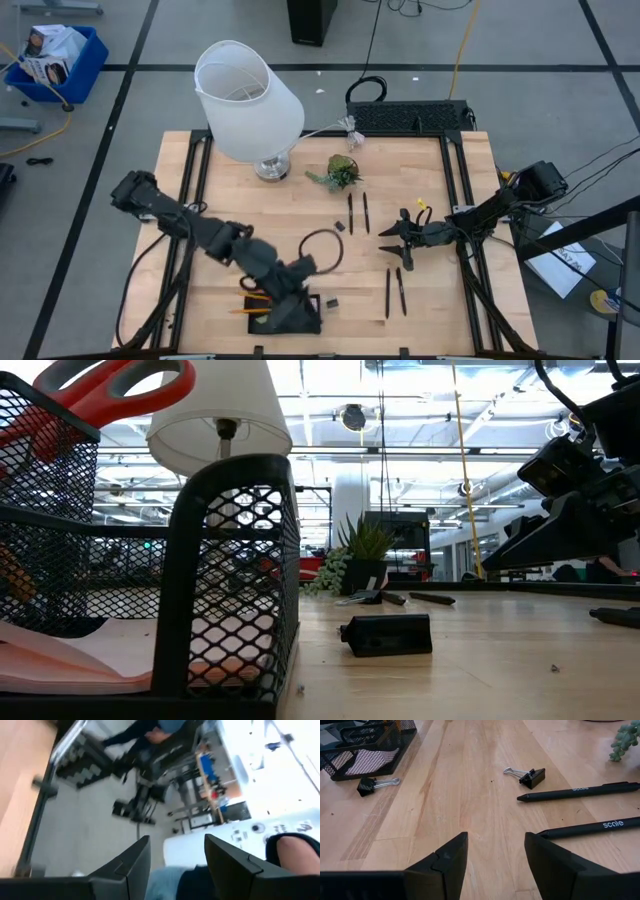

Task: Pick and place office supplies into organizer
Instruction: Put the top black binder clip into the mesh desk organizer

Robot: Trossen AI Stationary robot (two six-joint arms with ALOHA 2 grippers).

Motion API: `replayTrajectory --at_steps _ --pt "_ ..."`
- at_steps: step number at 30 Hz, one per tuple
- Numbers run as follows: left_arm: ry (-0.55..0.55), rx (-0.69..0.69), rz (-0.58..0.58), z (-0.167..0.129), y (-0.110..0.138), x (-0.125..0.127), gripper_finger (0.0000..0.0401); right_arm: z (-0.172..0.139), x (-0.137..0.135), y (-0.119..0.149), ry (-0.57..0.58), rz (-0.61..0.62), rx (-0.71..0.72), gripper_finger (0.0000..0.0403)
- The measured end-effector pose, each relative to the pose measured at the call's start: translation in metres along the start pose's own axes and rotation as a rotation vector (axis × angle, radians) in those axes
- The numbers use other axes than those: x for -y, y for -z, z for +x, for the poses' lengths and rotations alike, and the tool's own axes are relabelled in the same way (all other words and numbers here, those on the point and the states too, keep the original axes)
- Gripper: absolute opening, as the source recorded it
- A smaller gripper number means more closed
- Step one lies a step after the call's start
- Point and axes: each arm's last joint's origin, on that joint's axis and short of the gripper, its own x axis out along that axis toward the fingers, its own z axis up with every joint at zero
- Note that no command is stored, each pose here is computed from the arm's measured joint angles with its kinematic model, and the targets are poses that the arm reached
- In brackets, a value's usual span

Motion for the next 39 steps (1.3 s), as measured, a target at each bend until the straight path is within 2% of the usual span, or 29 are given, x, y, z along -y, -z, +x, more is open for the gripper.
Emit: replayTrajectory --at_steps 7,14,17,24,26,30,33,37,39 --pt "-0.077 0.133 0.069 -0.018 -0.045 -0.024 0.0189 0.0 0.0 0.0 0.0 0.0 0.0 0.0192" --pt "-0.121 0.199 0.079 -0.046 -0.09 -0.048 0.0189 0.0 0.0 0.0 0.0 0.0 0.0 0.0192" --pt "-0.18 0.214 0.049 -0.058 -0.103 -0.061 0.0189 0.0 0.0 0.0 0.0 0.0 0.0 0.0192" --pt "-0.379 0.257 -0.011 -0.076 -0.119 -0.093 0.0188 0.0 0.0 0.0 0.0 0.0 0.0 0.0192" --pt "-0.436 0.249 -0.027 -0.072 -0.12 -0.106 0.0189 0.0 0.0 0.0 0.0 0.0 0.0 0.0192" --pt "-0.556 0.208 0.012 -0.059 -0.121 -0.131 0.0189 0.0 0.0 0.0 0.0 0.0 0.0 0.0192" --pt "-0.716 0.16 0.054 -0.049 -0.125 -0.146 0.0188 0.0 0.0 -0.001 -0.003 0.003 0.008 0.0192" --pt "-0.891 0.097 0.084 -0.041 -0.133 -0.153 0.0188 0.0 0.0 -0.001 -0.001 0.002 0.006 0.0192" --pt "-0.927 0.059 0.071 -0.039 -0.133 -0.156 0.0188 0.0 0.0 0.0 -0.001 0.001 0.005 0.0192"
